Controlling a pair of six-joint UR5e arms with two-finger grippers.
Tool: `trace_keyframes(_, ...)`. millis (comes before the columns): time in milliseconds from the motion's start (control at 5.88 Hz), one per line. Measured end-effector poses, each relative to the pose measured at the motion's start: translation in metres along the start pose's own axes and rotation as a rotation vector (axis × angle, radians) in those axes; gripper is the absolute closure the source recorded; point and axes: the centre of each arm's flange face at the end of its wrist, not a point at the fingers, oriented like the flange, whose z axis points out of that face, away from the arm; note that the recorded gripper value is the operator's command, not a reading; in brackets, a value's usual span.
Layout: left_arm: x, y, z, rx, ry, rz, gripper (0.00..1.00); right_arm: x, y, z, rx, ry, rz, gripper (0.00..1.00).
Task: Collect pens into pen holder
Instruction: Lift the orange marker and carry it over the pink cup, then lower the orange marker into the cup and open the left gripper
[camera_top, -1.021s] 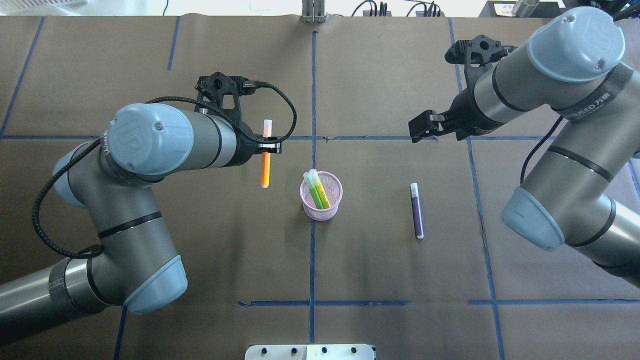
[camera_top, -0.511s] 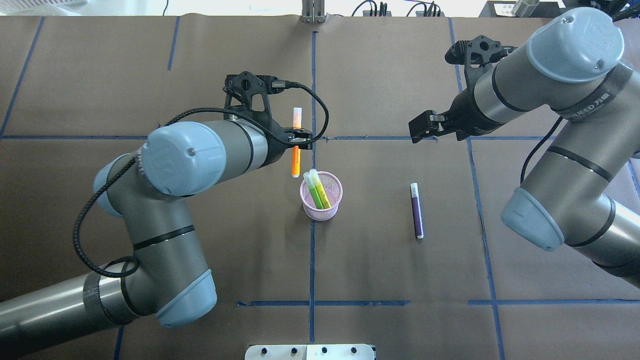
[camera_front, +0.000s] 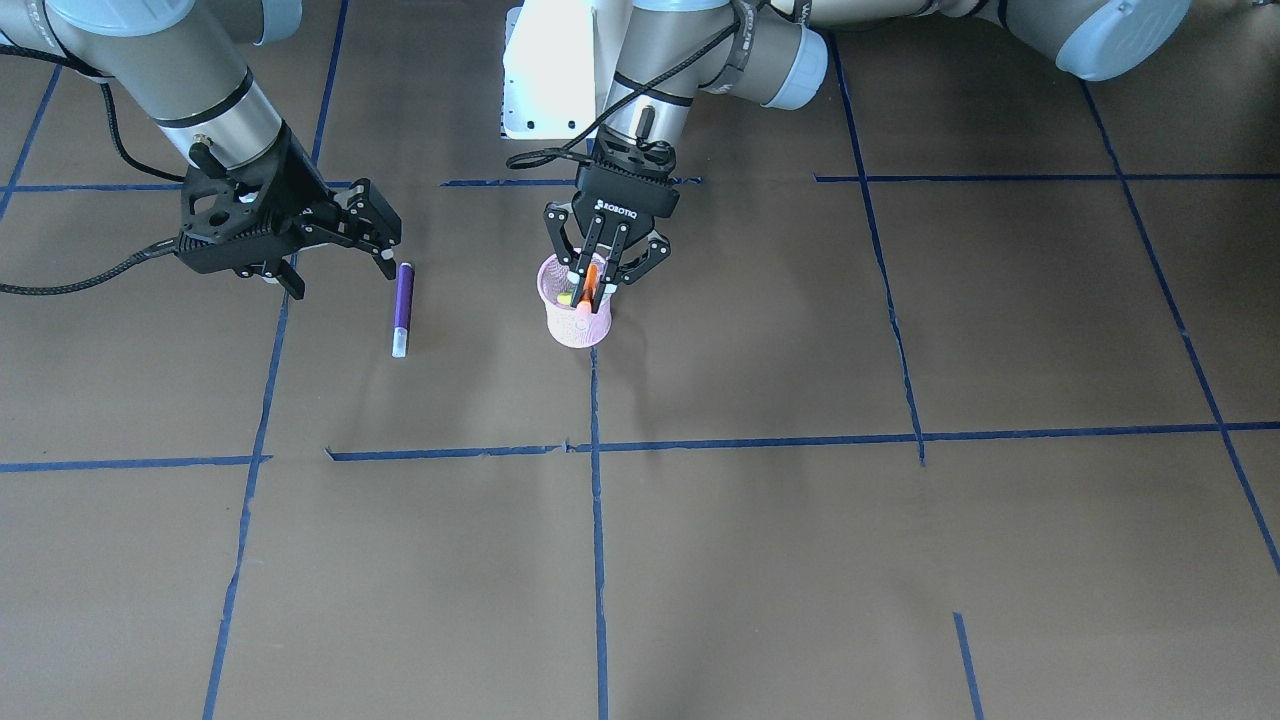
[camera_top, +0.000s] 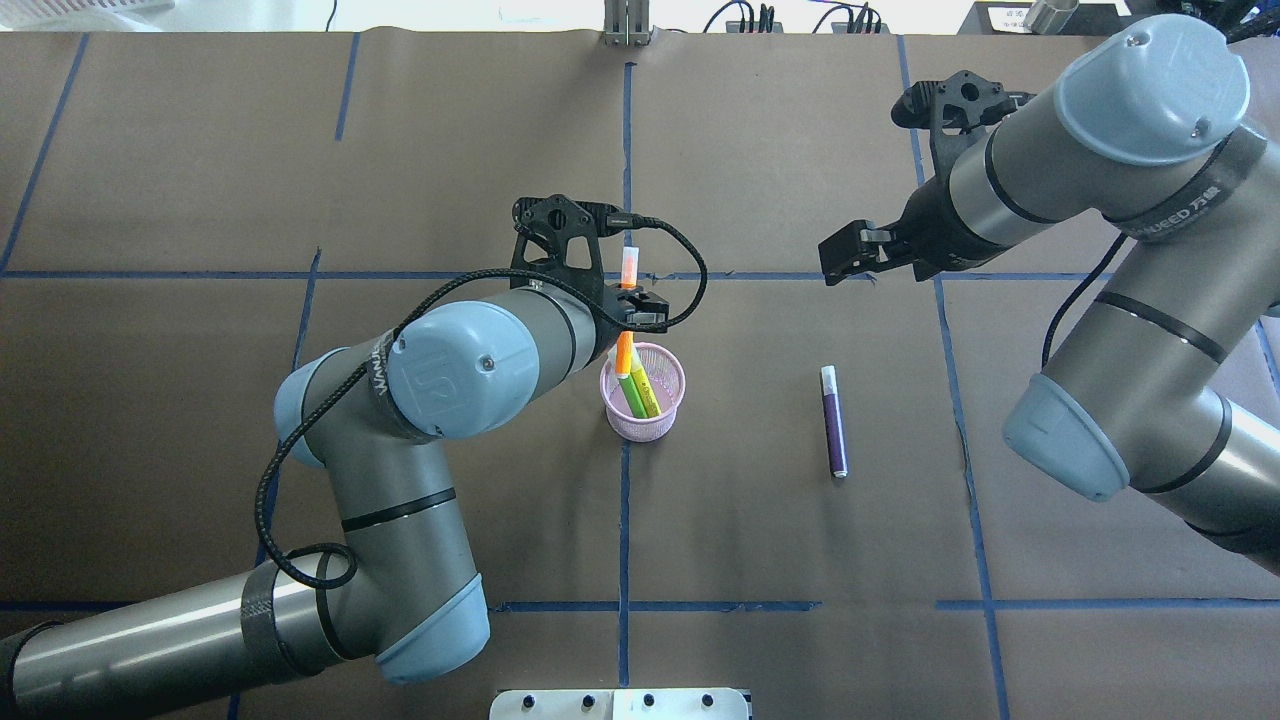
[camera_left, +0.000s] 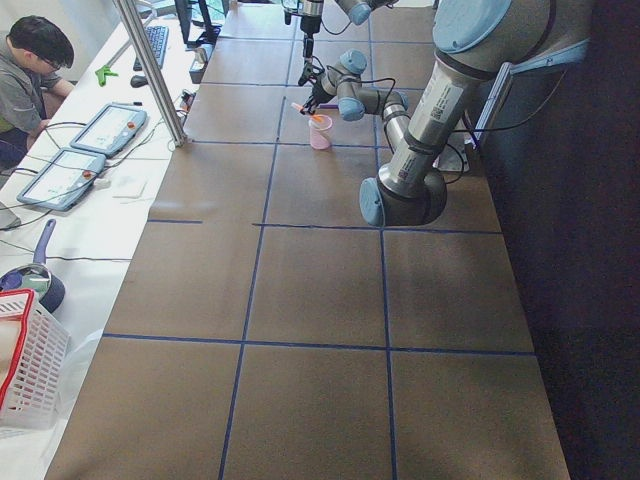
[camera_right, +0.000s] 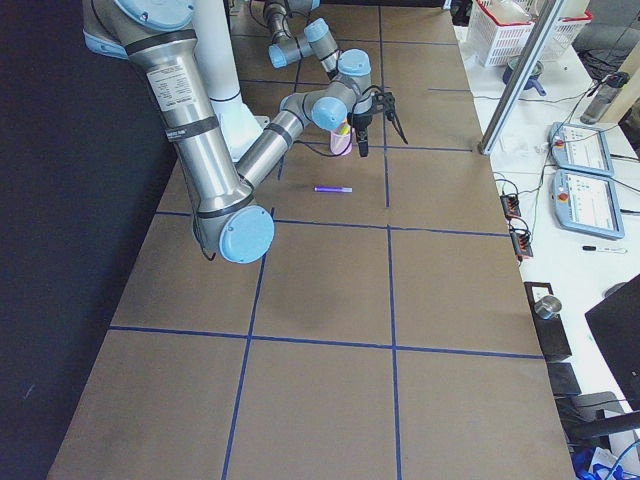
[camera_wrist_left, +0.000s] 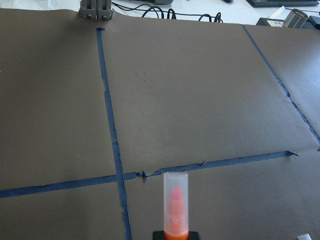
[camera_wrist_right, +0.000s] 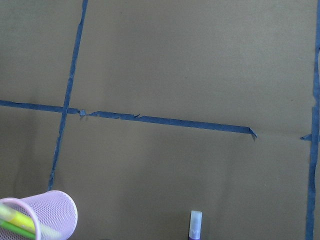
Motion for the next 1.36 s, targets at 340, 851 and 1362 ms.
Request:
trace_keyframes(340,0.008,0.007,0.012,-0.011,-0.012,0.008,0.68,0.000,0.000,0.000,0.000,-0.001,0.000,0.00)
trace_keyframes(851,0.014,0.021,0.015,-0.031,-0.010,0.017,0.04,0.000,0.000,0.000,0.000,0.000,0.000,0.00)
trace_keyframes(1362,0.026,0.019,-0.003,-0.044,0.039,0.029,0.01,0.000,0.001,0.001,-0.002,-0.001,-0.001,0.00)
